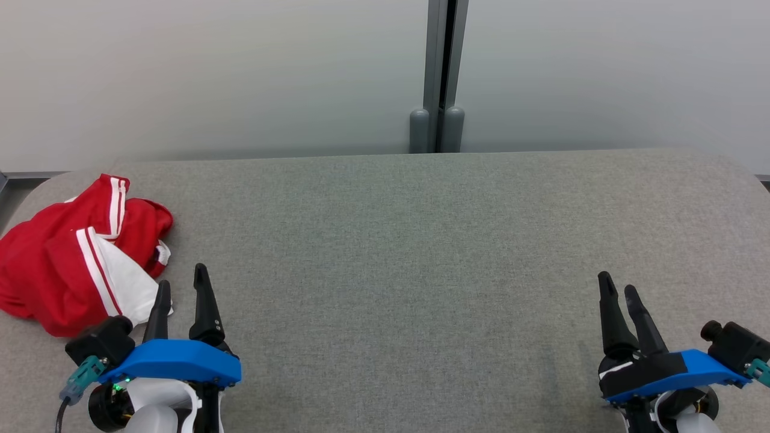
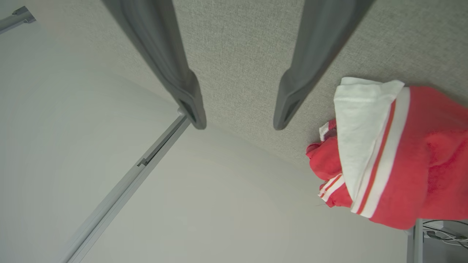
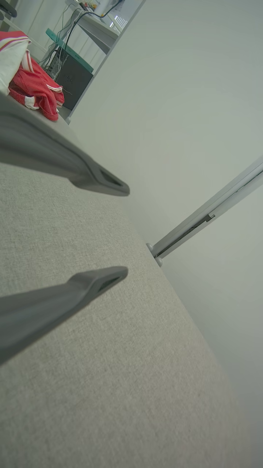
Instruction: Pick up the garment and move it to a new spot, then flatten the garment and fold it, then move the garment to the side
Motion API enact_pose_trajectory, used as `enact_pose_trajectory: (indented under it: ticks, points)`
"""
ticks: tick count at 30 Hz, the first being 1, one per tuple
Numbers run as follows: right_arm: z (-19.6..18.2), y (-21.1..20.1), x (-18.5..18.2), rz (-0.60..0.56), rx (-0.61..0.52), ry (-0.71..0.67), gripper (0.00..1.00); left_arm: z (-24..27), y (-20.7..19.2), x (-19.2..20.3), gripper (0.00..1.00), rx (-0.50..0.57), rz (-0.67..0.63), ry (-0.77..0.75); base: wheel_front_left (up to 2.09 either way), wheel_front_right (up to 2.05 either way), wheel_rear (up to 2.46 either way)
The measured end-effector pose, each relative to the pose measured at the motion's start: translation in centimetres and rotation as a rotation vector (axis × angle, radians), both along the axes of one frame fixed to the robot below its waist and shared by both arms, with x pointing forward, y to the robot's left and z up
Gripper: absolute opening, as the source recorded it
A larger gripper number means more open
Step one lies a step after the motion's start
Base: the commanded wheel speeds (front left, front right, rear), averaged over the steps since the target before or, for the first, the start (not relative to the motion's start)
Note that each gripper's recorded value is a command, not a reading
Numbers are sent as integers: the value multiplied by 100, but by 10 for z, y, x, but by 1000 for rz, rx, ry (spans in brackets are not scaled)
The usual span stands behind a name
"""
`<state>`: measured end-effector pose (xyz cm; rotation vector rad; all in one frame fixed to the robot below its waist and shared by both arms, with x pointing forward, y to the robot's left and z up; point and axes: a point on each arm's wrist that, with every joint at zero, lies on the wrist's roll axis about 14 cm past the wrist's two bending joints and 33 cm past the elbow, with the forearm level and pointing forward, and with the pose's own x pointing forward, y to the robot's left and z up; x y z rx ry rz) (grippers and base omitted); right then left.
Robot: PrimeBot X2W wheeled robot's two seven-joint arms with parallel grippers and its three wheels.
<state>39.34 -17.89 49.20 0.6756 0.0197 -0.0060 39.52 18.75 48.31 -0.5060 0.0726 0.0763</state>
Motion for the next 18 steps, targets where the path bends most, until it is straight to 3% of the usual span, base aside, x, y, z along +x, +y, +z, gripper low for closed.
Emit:
enact_pose_trajectory:
  ticks: [18]
  points:
    - [-2, 10, 5, 40, -196, -15, 100, -4, 0, 1, 100, 213, -20, -1, 0, 0, 0]
